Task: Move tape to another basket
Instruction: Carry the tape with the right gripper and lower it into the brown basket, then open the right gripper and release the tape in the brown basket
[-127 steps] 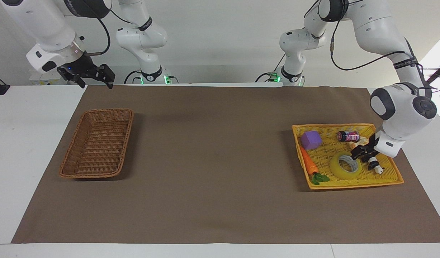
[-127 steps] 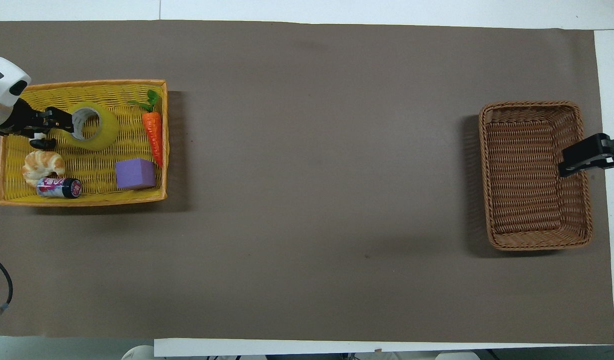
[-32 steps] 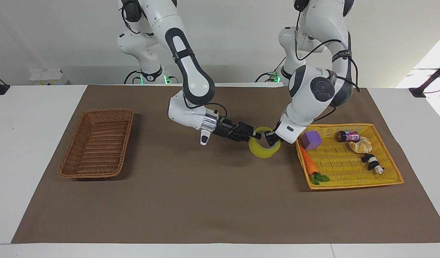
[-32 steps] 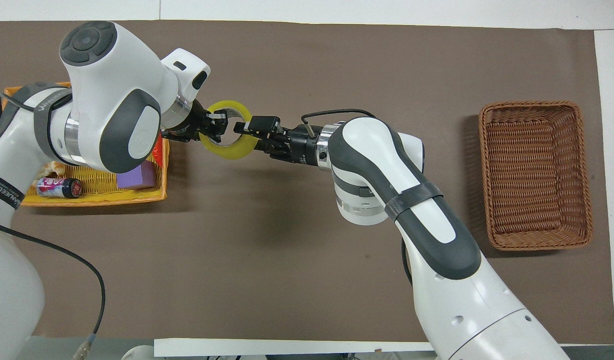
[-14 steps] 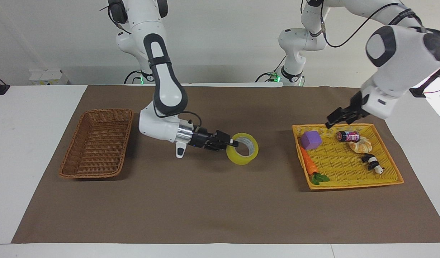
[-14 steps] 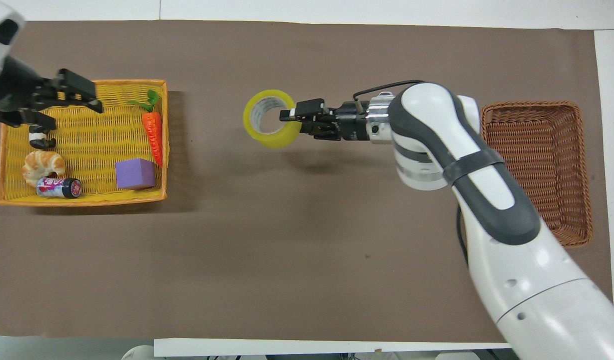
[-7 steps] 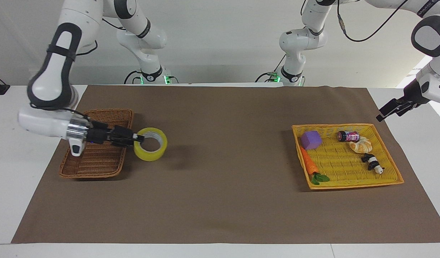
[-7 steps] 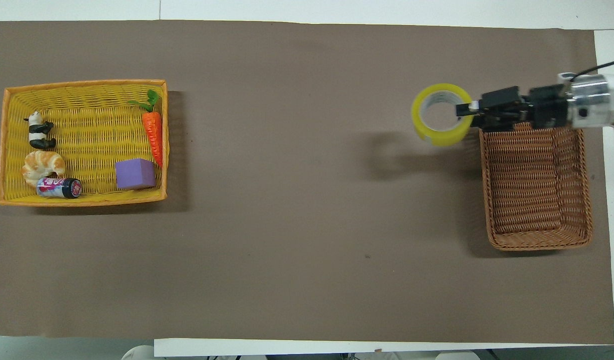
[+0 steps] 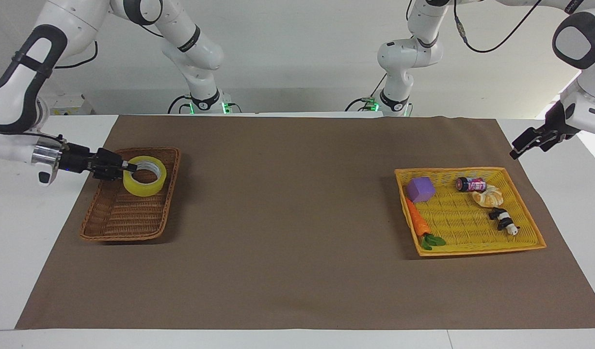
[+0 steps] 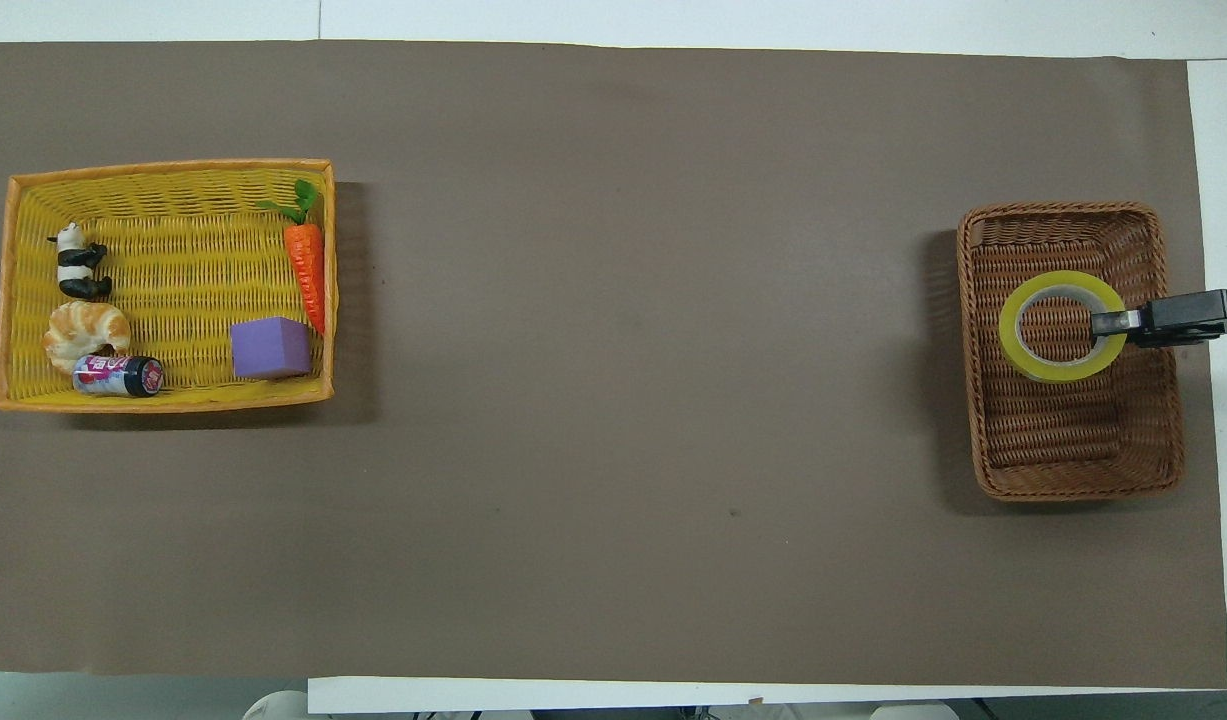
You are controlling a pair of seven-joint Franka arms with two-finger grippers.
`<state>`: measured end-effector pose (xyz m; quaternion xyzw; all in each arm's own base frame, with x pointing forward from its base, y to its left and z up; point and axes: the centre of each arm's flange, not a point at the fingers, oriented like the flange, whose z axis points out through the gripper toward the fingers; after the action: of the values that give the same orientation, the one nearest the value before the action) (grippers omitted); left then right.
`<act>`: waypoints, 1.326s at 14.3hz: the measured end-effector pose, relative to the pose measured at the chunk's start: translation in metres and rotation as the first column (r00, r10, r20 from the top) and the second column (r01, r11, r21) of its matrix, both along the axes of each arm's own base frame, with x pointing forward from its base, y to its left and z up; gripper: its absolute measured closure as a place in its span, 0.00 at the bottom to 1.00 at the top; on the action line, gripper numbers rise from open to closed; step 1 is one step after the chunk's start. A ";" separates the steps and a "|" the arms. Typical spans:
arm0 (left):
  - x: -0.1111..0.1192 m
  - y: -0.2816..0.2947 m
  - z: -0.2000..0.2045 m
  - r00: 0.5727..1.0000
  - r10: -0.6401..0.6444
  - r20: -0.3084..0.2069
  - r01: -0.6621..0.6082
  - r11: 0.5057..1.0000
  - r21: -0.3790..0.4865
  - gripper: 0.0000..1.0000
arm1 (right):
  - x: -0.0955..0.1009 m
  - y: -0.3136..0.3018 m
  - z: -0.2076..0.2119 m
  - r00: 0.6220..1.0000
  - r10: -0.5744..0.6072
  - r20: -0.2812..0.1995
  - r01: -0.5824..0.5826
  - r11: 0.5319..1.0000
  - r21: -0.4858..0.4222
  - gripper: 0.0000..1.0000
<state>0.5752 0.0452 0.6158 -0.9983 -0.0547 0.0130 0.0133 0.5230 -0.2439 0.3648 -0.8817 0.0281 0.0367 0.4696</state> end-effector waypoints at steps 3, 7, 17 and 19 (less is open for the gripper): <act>-0.026 -0.026 0.028 0.999 -0.047 -0.022 0.047 0.999 0.022 0.00 | -0.006 -0.012 -0.007 1.000 -0.006 -0.011 0.006 0.999 -0.041 0.46; -0.031 -0.020 0.027 0.999 -0.035 -0.037 0.036 0.999 0.024 0.00 | -0.013 -0.029 -0.042 1.000 0.017 0.024 -0.015 0.998 -0.069 0.46; -0.030 -0.021 0.013 0.997 -0.038 -0.065 0.039 0.999 0.022 0.00 | 0.008 -0.017 -0.019 0.976 0.211 0.051 -0.178 0.913 -0.367 0.00; -0.030 -0.025 0.012 0.997 -0.044 -0.068 0.045 0.999 0.021 0.00 | 0.025 0.013 0.032 0.941 0.332 0.066 -0.255 0.825 -0.505 0.00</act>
<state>0.5453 0.0206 0.6278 -0.9981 -0.0321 0.0455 0.0268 0.5480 -0.2310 0.3967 -0.9653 -0.1356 0.0335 0.2208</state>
